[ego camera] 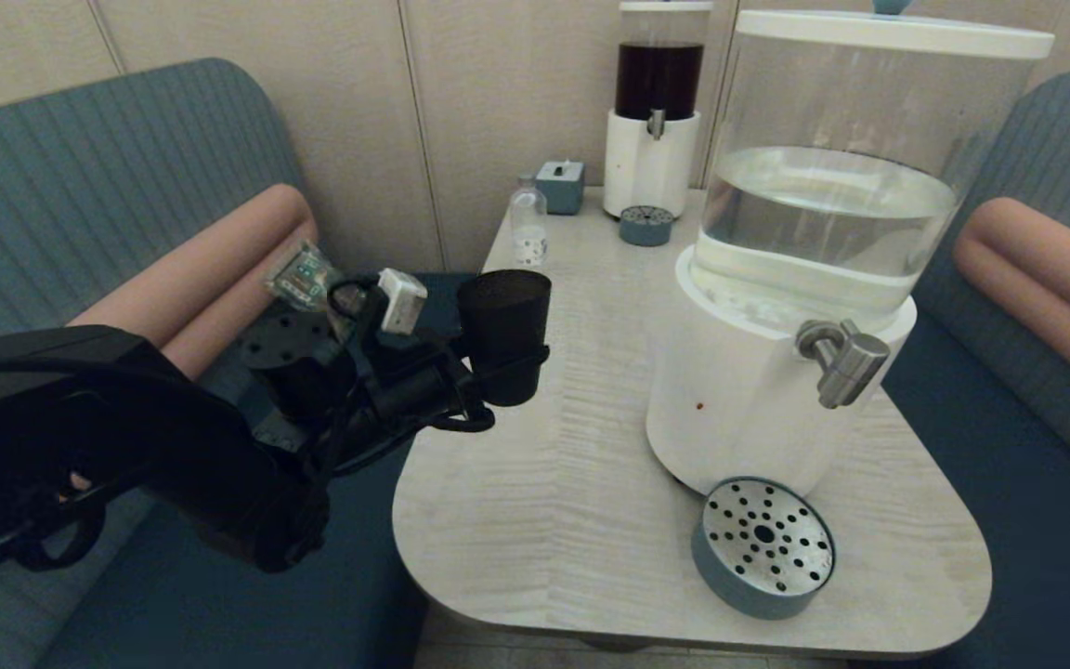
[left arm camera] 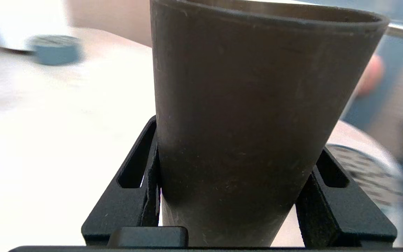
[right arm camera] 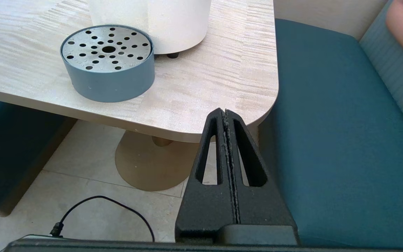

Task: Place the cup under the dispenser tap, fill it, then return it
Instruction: Place the cup next to the water dispenser

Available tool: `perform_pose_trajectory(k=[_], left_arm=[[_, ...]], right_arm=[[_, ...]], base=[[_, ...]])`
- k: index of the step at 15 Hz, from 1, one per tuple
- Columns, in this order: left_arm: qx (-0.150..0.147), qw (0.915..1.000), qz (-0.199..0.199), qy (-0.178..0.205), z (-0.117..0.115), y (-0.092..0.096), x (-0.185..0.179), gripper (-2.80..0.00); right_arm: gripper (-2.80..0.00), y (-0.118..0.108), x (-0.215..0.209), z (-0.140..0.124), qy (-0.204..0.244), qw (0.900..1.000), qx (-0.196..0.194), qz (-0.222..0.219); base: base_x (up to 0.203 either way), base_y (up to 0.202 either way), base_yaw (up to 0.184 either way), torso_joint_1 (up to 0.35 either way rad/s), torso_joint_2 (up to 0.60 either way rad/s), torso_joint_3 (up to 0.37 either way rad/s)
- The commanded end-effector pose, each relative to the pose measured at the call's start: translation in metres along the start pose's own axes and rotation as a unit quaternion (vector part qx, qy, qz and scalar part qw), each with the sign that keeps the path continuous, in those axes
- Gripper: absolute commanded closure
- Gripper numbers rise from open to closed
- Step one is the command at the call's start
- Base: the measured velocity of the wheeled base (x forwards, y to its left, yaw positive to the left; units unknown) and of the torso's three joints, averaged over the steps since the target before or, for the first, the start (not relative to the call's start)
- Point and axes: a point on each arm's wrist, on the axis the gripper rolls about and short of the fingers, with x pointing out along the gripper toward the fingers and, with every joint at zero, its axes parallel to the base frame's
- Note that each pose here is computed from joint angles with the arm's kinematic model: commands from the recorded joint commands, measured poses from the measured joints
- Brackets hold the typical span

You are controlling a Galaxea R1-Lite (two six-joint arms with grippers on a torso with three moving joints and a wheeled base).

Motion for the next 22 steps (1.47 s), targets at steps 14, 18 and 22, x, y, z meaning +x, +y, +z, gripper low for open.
perform_pose_trajectory(k=[14,18,22], left_arm=[[0.020,0.9940,0.102,-0.033,-0.111,0.117,0.028,0.00],[0.013,0.9943,0.103,-0.022,-0.125,0.117,0.026,0.00],[0.010,0.9944,0.104,-0.018,-0.130,0.117,0.025,0.00]], right_arm=[[0.00,0.000,0.000,-0.001,0.000,1.000,0.000,0.001],[0.00,0.000,0.000,0.000,0.000,1.000,0.000,0.001],[0.00,0.000,0.000,-0.001,0.000,1.000,0.000,0.001]], base=[[0.000,0.000,0.000,0.000,0.00,0.000],[0.000,0.000,0.000,0.000,0.00,0.000],[0.000,0.000,0.000,0.000,0.00,0.000]])
